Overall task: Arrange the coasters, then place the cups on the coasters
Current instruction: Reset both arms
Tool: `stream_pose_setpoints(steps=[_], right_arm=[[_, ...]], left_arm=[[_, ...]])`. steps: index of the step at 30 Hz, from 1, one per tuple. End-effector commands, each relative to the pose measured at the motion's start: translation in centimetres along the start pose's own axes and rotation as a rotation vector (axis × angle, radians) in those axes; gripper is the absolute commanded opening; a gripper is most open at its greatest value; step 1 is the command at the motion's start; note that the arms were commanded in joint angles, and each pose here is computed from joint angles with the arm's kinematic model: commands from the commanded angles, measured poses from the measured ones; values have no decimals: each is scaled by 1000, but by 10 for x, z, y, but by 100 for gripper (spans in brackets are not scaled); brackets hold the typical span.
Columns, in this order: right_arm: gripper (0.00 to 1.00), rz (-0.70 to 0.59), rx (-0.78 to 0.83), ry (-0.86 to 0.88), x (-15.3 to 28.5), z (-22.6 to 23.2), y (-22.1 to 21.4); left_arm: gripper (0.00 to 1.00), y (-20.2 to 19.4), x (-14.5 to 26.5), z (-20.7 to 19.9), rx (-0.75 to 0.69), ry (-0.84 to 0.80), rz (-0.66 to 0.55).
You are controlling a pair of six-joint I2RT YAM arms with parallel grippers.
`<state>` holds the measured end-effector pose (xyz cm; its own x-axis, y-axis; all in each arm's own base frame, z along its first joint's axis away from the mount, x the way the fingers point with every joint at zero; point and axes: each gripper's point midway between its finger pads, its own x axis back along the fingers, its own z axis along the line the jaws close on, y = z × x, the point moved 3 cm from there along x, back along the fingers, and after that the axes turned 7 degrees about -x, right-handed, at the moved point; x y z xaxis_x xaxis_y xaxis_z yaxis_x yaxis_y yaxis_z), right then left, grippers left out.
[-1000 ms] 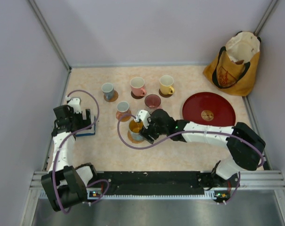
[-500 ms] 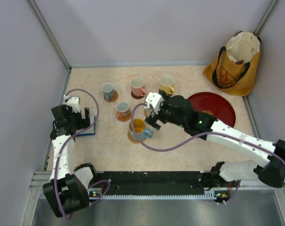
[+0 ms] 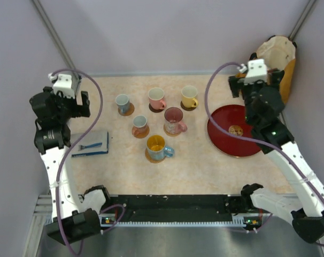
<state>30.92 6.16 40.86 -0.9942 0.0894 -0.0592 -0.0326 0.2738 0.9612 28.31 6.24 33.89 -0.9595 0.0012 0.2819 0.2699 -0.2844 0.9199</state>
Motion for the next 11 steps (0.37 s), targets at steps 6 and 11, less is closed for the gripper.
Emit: stream_pose_setpoints(steps=[6, 11], right_arm=[[99, -192, -141, -309, 55, -112, 53], [99, -184, -152, -283, 55, -108, 50]], left_arm=[[99, 54, -20, -22, -11, -75, -63], [99, 65, -22, -36, -24, -93, -88]])
